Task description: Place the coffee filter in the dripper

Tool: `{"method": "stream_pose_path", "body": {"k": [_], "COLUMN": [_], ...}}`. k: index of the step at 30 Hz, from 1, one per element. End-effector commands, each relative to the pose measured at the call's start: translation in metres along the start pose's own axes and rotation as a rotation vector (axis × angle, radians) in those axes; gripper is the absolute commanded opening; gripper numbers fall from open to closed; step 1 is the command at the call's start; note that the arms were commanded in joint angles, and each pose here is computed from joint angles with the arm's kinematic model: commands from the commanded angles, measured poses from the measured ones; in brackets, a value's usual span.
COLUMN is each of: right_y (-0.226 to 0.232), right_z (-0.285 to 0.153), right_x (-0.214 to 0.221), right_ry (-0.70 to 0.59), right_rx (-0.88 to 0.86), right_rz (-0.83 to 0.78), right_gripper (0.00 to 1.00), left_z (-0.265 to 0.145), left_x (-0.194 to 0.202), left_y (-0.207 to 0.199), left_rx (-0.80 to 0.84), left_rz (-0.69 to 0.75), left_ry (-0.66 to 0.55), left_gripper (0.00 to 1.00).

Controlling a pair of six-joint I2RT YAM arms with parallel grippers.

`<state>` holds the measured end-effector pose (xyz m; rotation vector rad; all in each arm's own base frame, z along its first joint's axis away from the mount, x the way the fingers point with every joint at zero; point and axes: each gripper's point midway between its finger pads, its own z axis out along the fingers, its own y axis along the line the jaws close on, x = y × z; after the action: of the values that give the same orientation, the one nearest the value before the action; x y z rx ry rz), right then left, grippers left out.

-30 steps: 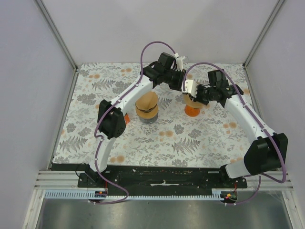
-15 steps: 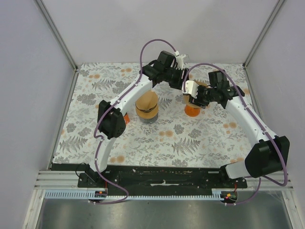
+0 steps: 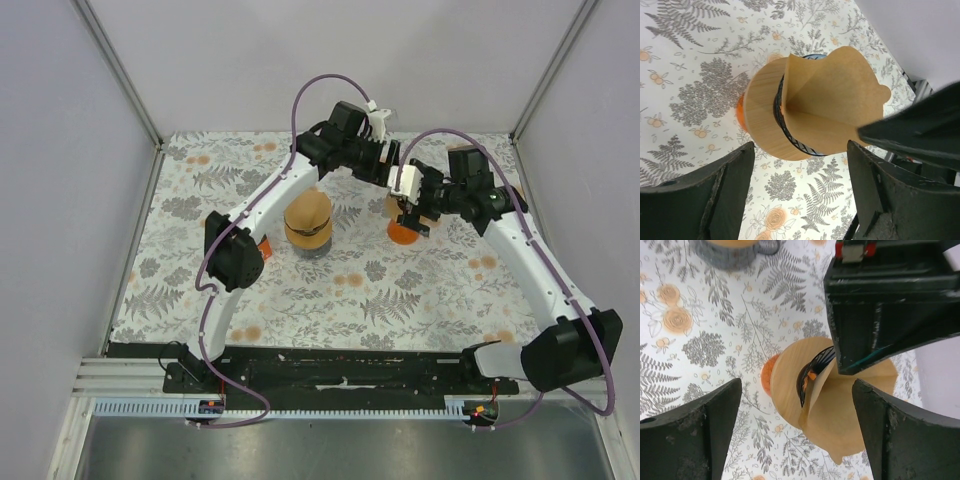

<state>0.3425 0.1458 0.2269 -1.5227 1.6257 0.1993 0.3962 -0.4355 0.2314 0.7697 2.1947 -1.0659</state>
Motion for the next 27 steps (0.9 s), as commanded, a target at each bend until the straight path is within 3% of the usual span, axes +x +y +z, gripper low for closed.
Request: {"method": "stream_pose_path", "body": {"k": [1, 5, 10, 15, 19, 27], "right_y": [-0.011, -0.023, -0.073, -0.124, -0.129, -0.111], "right_z": [-0.028, -0.051, -0.085, -0.128, -0.152, -0.154], "right_x": [-0.055, -0.082, -0.073, -0.016, 0.043, 0.155], "right_ry": [-0.189, -0.298, -0.355, -0.363, -0.399, -0.187], "right_rx": [0.064, 0.125, 0.346, 0.663, 0.865, 1.184], "right_rz": [-0.033, 0.052, 0.416, 0.775, 1.032, 1.303], "right_gripper": [0.98, 0.98, 0.98, 0.98, 0.98, 0.98], "left_z": [-0.050, -0.080, -0.132, -0.206, -0.276, -0.386], "left_x": [-0.049, -0.066, -0.081, -0.078, -0.058, 0.025], "left_y": [-0.018, -0.011, 0.022, 0.089, 0.150, 0.251], "left_rx": [-0.038, -0.083, -0.230, -0.409, -0.570, -0.954], "left_rz": [0.140, 0.179, 0.210, 0.113, 0.002, -0.075], "left_ry": [-0.135, -0.184, -0.240, -0.305, -0.378, -0.387], "left_gripper": [0.81, 0.83, 0.84, 0.84, 0.84, 0.89]}}
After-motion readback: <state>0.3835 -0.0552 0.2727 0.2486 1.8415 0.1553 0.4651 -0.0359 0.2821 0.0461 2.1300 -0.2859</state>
